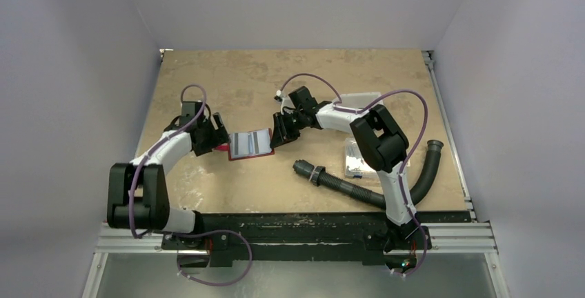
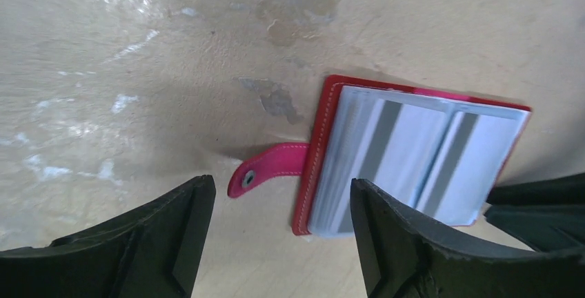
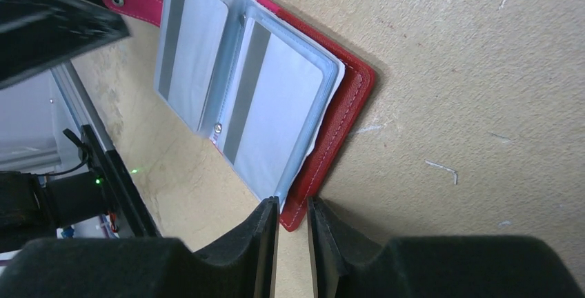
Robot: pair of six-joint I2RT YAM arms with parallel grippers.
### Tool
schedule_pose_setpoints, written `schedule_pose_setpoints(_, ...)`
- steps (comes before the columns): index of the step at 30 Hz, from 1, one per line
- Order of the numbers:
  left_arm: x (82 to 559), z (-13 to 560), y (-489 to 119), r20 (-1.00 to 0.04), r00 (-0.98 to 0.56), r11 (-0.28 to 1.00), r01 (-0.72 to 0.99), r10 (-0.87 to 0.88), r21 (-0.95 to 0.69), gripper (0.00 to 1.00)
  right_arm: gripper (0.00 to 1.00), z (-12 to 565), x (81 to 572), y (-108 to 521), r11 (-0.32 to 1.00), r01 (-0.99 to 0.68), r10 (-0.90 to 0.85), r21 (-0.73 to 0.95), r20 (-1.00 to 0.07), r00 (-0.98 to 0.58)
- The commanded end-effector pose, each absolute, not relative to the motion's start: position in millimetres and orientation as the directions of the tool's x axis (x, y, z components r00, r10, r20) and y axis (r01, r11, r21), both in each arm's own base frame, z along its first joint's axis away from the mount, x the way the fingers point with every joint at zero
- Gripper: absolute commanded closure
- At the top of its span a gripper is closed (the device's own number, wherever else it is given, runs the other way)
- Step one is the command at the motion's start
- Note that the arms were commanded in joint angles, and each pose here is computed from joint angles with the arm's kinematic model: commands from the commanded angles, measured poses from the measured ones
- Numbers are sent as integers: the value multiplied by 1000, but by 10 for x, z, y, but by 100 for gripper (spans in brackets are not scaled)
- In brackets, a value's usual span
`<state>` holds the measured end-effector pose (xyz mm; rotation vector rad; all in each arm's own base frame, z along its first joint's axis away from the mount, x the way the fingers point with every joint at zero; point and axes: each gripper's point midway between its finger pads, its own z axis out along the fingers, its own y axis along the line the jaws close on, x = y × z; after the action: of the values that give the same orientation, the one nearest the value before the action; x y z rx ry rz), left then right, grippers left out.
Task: Put the credit cards into the card holder
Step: Insert the credit card into the card holder.
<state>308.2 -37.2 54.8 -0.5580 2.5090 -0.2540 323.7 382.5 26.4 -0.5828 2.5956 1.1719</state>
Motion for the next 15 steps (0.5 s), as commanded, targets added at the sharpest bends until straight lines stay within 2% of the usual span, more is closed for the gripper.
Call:
schedule_pose_setpoints(1, 3223, 400, -440, -454, -787, 901, -292, -418, -322, 27, 70, 299, 3321, 3796, 624, -467, -255, 627, -402, -879)
schedule_pose_setpoints(3, 3230, 372, -450, -450, -790, 901, -288, -416, -325, 32, 70, 313, 3335, 3766, 629, -465, -248, 623, -406, -880)
schedule_pose_setpoints(6, 3205, 367, -523, -440, -796, 894, -267, -415, -361, 51, 70, 380, 3395, 3689, 635, -434, -205, 639, -402, -892)
schedule_pose_setpoints(8, 3177, 368, -541, -434, -799, 892, -264, -416, -367, 61, 63, 440, 3462, 3602, 643, -400, -155, 653, -400, -903)
schedule_pose_setpoints(12, 3122, 332, -528, -428, -804, 894, -268, -413, -359, 67, 45, 460, 3542, 3541, 667, -365, -107, 649, -402, -909)
schedule_pose_setpoints(15, 3119, 317, -553, -424, -804, 890, -266, -417, -372, 68, 41, 385, 3589, 3616, 664, -333, -82, 669, -378, -922)
